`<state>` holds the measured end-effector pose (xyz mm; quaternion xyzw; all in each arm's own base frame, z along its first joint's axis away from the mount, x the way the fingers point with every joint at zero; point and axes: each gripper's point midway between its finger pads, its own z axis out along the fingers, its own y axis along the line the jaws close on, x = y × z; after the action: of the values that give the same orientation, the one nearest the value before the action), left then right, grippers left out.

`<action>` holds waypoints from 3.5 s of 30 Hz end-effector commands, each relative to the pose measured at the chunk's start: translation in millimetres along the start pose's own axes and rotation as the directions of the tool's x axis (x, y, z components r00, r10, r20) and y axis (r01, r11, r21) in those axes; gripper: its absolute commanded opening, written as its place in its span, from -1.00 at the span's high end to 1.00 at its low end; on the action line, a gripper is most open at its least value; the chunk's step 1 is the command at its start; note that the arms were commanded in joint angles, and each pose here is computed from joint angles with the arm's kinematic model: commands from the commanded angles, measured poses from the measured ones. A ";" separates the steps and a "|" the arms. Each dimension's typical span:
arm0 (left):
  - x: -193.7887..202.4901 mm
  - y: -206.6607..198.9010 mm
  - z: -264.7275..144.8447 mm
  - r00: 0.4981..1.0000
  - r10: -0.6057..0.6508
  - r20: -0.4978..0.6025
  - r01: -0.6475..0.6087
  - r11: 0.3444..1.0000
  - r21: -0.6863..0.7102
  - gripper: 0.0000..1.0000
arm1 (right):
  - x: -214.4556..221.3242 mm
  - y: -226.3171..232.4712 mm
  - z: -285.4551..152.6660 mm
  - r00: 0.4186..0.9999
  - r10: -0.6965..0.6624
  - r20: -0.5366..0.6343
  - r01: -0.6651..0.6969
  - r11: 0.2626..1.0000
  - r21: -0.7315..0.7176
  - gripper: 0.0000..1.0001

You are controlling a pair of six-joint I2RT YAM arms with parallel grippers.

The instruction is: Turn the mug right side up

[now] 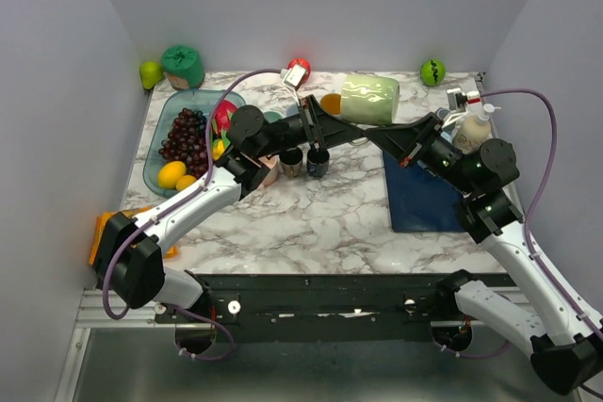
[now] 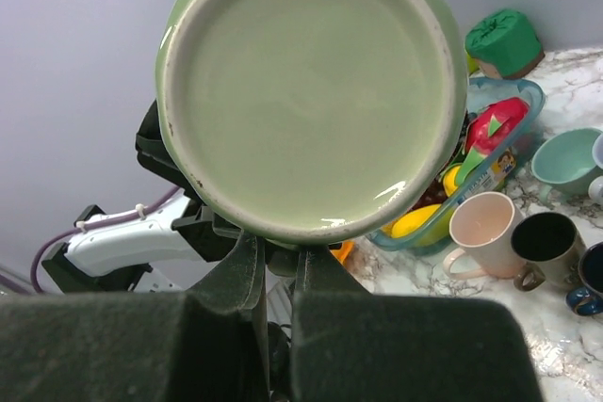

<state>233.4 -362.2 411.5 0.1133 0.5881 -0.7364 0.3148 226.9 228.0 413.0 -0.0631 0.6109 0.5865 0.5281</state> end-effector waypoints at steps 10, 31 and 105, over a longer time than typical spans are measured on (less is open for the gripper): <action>-10.6 15.8 6.9 0.996 0.091 0.005 -0.091 0.993 -0.079 1.00 | 29.5 -40.4 -4.7 0.996 -0.025 -0.085 0.038 0.988 0.151 0.61; -5.5 170.7 -42.4 0.873 0.356 -0.333 -0.483 0.537 -0.692 1.00 | 41.4 -169.5 -126.4 1.000 -0.016 0.017 -0.007 0.496 0.868 -0.53; -7.0 139.1 -77.9 0.822 0.471 -0.320 -0.531 0.431 -0.730 -0.97 | 19.4 -402.7 -203.6 0.576 0.159 -0.802 0.802 0.079 0.592 -0.77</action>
<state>312.3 -311.6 276.5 0.1409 0.8075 -0.2540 0.5134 372.4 -33.8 93.3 -0.0338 0.9450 -0.1508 0.2883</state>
